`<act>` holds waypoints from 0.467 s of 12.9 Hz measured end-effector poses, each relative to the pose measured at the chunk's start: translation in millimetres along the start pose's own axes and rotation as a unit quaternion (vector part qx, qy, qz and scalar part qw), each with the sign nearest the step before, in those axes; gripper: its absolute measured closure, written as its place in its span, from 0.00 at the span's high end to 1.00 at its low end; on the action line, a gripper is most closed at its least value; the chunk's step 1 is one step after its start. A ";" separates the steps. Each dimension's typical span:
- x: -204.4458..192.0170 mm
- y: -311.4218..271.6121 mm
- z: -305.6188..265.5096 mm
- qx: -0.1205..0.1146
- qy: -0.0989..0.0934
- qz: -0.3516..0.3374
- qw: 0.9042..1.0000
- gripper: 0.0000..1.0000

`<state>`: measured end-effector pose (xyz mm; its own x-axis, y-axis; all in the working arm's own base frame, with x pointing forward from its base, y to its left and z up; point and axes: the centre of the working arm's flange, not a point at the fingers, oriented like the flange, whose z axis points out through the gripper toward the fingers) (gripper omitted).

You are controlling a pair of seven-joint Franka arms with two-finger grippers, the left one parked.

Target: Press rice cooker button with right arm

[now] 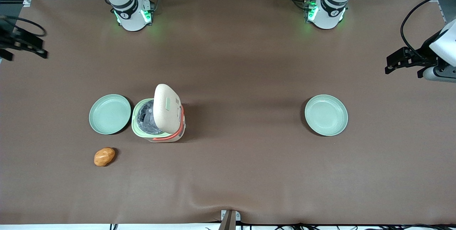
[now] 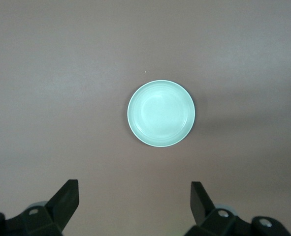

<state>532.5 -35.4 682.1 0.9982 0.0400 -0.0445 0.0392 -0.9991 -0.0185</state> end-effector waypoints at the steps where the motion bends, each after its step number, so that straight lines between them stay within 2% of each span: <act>1: -5.9 11.8 1.5 0.001 0.010 0.001 1.000 1.00; 3: -17.6 21.1 15.9 0.004 0.033 -0.008 0.999 1.00; 6: -36.8 20.1 42.9 0.009 0.041 -0.012 0.999 1.00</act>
<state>494.7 -56.2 640.5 0.9973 0.0625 0.0379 0.0639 -0.9973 -0.0375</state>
